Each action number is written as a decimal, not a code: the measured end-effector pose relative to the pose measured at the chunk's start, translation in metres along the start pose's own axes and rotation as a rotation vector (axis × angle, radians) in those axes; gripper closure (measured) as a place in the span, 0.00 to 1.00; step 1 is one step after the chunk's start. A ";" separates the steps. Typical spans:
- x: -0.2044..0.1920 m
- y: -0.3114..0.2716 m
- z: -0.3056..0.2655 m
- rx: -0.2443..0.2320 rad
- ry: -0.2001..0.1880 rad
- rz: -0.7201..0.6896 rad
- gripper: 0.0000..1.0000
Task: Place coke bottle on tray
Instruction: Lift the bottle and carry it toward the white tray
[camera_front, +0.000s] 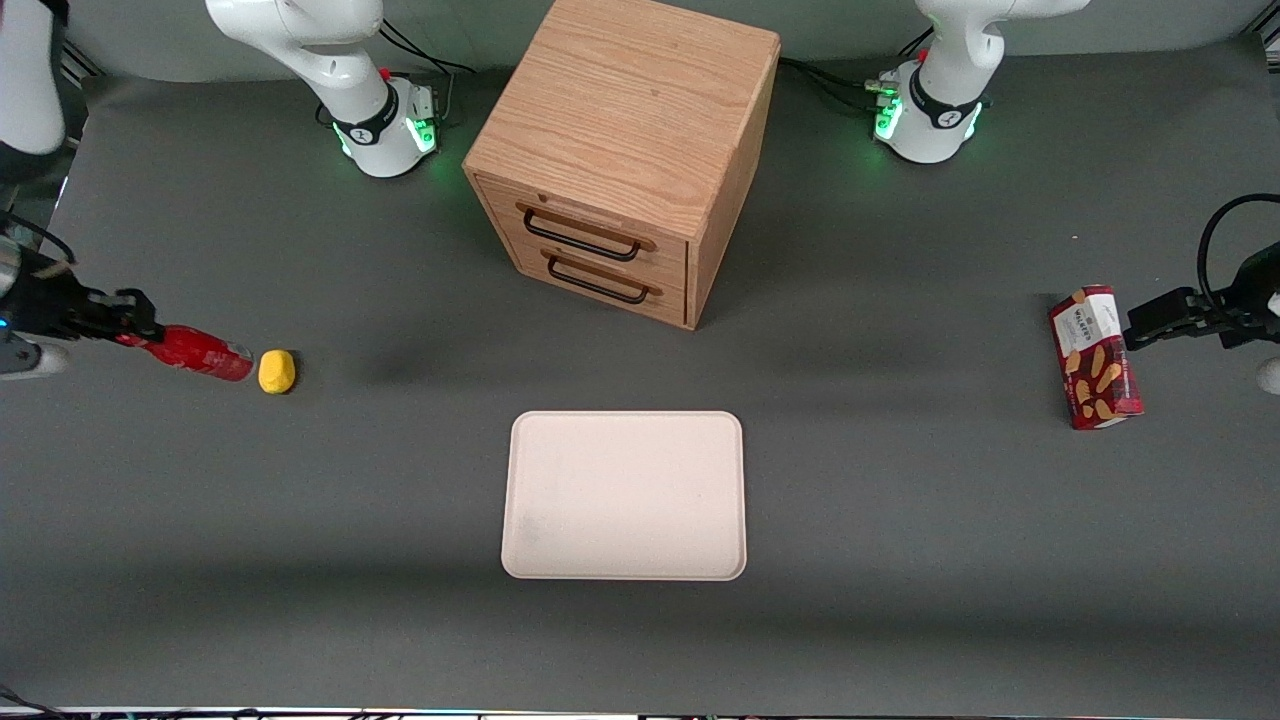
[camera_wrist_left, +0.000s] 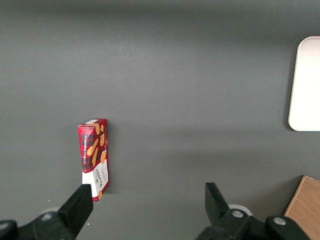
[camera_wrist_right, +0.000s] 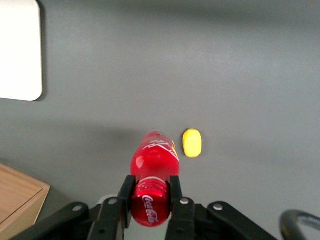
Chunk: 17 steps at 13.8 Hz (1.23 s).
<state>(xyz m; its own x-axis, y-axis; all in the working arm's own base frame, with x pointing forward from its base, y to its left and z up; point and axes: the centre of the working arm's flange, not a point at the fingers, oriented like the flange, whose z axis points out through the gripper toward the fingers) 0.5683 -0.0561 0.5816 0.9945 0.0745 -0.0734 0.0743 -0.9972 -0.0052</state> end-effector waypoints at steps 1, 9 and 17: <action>-0.003 0.000 -0.014 -0.002 -0.002 0.000 0.68; -0.008 -0.037 -0.063 -0.018 0.000 -0.054 0.68; 0.049 -0.202 -0.046 -0.031 0.025 -0.028 0.68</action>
<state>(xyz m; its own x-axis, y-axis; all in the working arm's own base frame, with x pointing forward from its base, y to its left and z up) 0.6051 0.1493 0.6251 0.9936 0.1025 -0.0484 0.1037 -0.9943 0.0243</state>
